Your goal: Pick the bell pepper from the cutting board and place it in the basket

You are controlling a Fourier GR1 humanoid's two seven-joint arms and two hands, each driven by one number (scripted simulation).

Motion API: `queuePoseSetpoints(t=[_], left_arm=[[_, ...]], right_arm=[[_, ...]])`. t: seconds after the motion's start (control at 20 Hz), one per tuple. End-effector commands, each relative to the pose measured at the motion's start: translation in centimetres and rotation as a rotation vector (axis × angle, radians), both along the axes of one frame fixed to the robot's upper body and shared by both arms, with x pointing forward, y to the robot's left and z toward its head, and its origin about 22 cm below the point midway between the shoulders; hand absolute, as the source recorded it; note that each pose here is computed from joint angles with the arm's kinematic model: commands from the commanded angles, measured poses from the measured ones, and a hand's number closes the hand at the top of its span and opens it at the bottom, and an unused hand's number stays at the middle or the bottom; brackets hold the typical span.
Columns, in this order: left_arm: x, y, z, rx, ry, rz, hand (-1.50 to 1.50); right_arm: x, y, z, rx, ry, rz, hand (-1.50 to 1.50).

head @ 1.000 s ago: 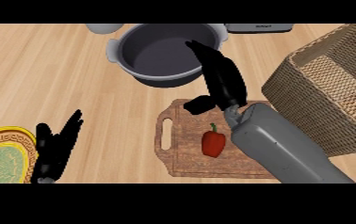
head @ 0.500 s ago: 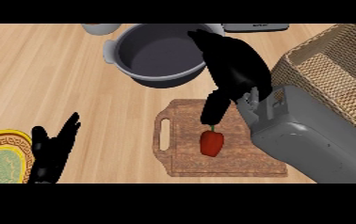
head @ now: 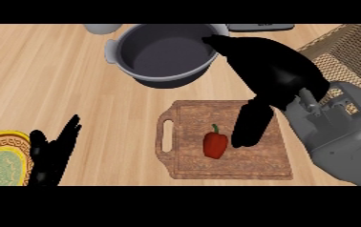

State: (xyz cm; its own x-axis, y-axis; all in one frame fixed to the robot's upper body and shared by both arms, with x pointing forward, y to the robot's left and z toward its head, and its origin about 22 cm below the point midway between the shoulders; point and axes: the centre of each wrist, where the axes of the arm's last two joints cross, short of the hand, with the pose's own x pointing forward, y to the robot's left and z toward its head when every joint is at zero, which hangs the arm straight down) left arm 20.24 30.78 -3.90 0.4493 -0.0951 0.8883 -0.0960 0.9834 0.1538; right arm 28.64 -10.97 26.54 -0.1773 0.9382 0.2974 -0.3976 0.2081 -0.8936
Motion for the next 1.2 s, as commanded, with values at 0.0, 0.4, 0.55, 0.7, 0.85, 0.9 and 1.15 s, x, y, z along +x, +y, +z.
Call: queuePoseSetpoints(t=[0.0, 0.4, 0.55, 0.7, 0.85, 0.9, 1.15], left_arm=[[-1.7, -0.3, -1.1, -0.021, 0.098, 0.001, 0.0], [0.7, 0.2, -0.7, -0.019, 0.088, -0.013, 0.0], [-1.2, -1.2, -2.4, -0.001, 0.103, -0.02, 0.0], [-1.4, -1.3, -1.7, -0.03, 0.096, -0.025, 0.0], [-1.0, -0.6, -1.5, -0.011, 0.083, -0.043, 0.0], [-0.6, -2.1, -2.0, -0.018, 0.099, -0.034, 0.0], [-0.2, -1.9, -0.8, -0.023, 0.102, -0.029, 0.0]], right_arm=[[-1.6, -0.3, 2.1, -0.159, 0.063, -0.091, -1.5], [-2.8, -0.4, -1.2, -0.093, 0.082, -0.117, -1.5], [-3.5, 0.1, -2.4, -0.073, 0.094, -0.125, -1.5], [-4.0, 0.2, -4.2, -0.064, 0.073, -0.132, -1.5], [-3.0, 0.2, -7.0, -0.111, 0.089, -0.147, -1.5], [-2.9, 0.6, -7.1, -0.14, 0.087, -0.14, -1.5], [-3.7, -1.0, -9.6, -0.134, 0.129, -0.152, -1.5]])
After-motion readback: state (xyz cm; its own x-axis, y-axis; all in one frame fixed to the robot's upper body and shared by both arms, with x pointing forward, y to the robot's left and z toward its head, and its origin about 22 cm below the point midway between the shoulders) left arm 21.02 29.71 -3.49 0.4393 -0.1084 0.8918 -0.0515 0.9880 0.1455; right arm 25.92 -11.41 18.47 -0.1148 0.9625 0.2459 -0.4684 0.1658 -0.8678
